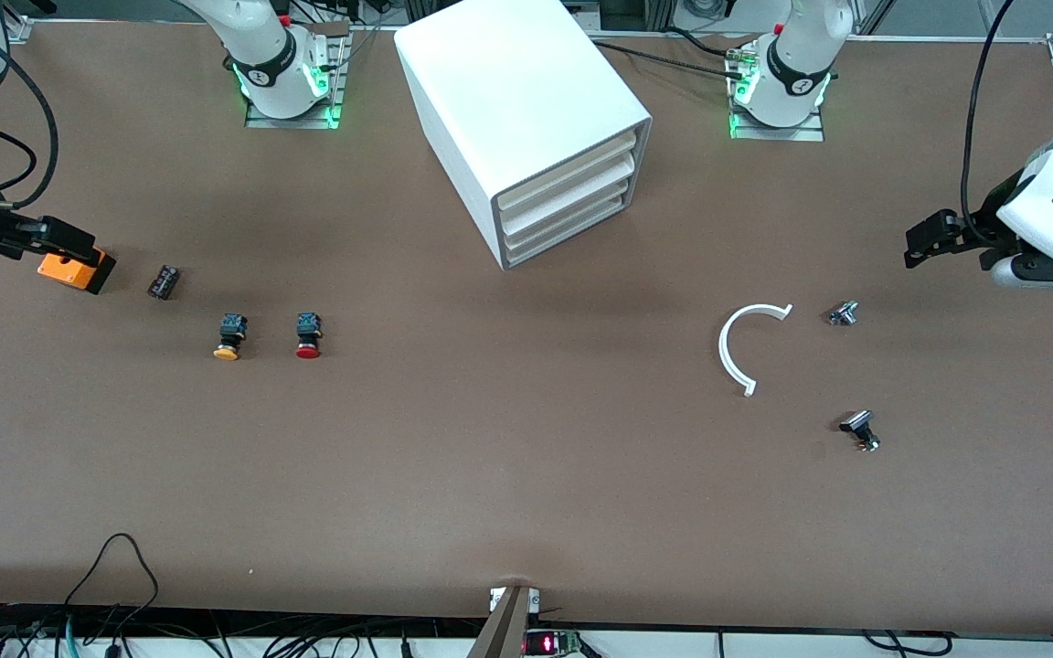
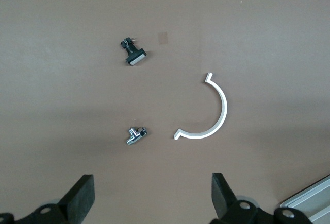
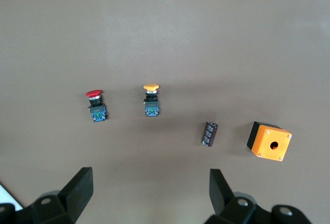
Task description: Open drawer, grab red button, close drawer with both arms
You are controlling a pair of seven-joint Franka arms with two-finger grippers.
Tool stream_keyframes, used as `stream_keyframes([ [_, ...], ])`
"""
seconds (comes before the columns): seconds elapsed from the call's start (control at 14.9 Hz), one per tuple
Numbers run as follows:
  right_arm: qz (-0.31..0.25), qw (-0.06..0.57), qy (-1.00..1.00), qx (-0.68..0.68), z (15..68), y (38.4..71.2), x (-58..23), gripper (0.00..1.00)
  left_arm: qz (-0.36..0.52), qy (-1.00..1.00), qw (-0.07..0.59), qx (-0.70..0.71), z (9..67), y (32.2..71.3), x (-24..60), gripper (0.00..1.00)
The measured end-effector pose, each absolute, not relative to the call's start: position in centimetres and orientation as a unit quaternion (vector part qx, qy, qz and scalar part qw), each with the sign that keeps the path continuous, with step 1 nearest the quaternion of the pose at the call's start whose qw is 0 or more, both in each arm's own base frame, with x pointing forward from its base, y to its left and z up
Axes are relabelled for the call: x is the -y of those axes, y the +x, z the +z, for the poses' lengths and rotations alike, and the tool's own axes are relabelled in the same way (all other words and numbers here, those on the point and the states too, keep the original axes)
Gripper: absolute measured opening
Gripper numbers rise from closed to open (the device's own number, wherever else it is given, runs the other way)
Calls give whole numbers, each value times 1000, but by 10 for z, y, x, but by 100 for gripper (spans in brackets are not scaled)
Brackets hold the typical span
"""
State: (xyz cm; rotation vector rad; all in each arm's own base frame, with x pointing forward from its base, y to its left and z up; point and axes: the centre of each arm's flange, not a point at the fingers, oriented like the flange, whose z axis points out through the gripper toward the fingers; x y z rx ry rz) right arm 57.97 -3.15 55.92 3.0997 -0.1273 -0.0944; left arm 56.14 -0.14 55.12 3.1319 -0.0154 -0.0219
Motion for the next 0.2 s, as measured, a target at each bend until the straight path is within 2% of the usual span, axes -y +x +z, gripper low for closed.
stream_keyframes([
  [0.2,-27,15,999,37,559,568,35,100,-8,1000,5,5,551,561,1,100],
])
